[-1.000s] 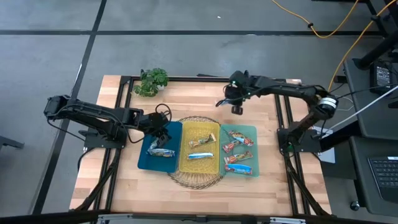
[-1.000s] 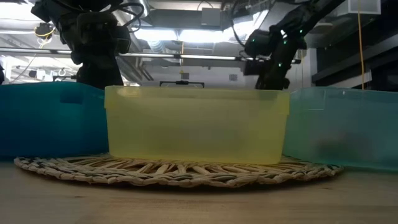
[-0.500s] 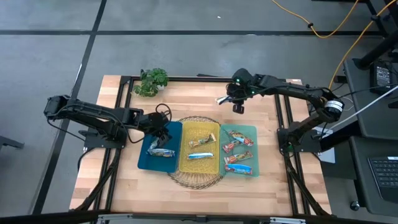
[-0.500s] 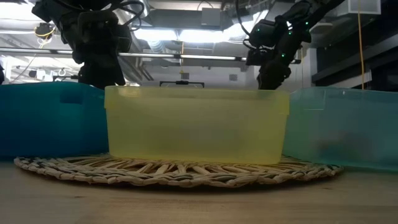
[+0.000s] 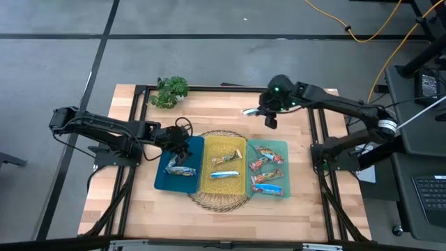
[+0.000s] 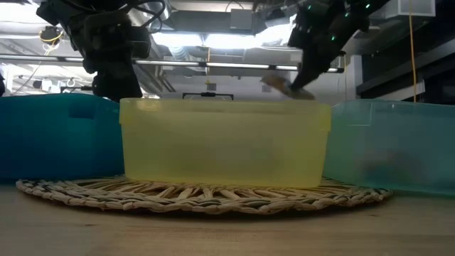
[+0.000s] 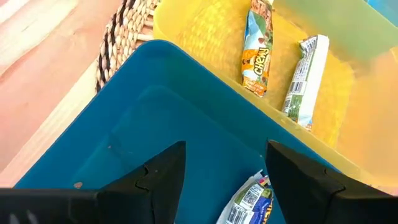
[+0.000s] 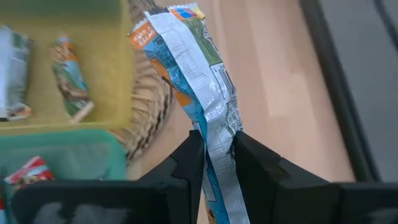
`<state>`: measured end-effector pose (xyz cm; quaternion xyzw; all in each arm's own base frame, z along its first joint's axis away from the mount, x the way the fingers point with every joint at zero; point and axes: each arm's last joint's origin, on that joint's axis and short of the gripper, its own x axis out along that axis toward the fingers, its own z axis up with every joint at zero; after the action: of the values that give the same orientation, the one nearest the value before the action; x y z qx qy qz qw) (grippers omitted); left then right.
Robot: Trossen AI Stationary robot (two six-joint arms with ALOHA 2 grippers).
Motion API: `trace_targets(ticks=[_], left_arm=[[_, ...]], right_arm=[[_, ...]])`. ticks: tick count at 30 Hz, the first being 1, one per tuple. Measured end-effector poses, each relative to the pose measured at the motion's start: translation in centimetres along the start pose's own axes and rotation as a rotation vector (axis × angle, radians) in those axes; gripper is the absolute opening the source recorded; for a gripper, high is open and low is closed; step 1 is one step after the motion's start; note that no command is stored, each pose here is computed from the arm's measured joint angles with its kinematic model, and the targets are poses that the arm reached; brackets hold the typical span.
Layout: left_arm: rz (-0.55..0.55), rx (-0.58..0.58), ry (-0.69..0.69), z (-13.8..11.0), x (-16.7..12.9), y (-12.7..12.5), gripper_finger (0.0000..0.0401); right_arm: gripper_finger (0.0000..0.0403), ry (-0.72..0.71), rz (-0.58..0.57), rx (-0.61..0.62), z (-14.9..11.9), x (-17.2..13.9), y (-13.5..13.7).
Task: Pick and place Granola Bars by type
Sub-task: Put the yellow granola bar into the yellow bin
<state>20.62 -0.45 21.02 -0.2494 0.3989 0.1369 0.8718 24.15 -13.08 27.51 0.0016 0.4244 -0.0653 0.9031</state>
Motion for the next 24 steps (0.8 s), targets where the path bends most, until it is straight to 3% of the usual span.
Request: trace_targets(ticks=[17, 24], left_arm=[[0.000, 0.037, 0.000, 0.0, 0.0, 0.0, 0.0210], [0.000, 0.049, 0.000, 0.0, 0.0, 0.0, 0.0210]], right_arm=[[0.0090, -0.220, 0.085, -0.103, 1.5, -6.1, 6.0], [0.0090, -0.313, 0.103, -0.140, 4.1, -8.2, 7.8]])
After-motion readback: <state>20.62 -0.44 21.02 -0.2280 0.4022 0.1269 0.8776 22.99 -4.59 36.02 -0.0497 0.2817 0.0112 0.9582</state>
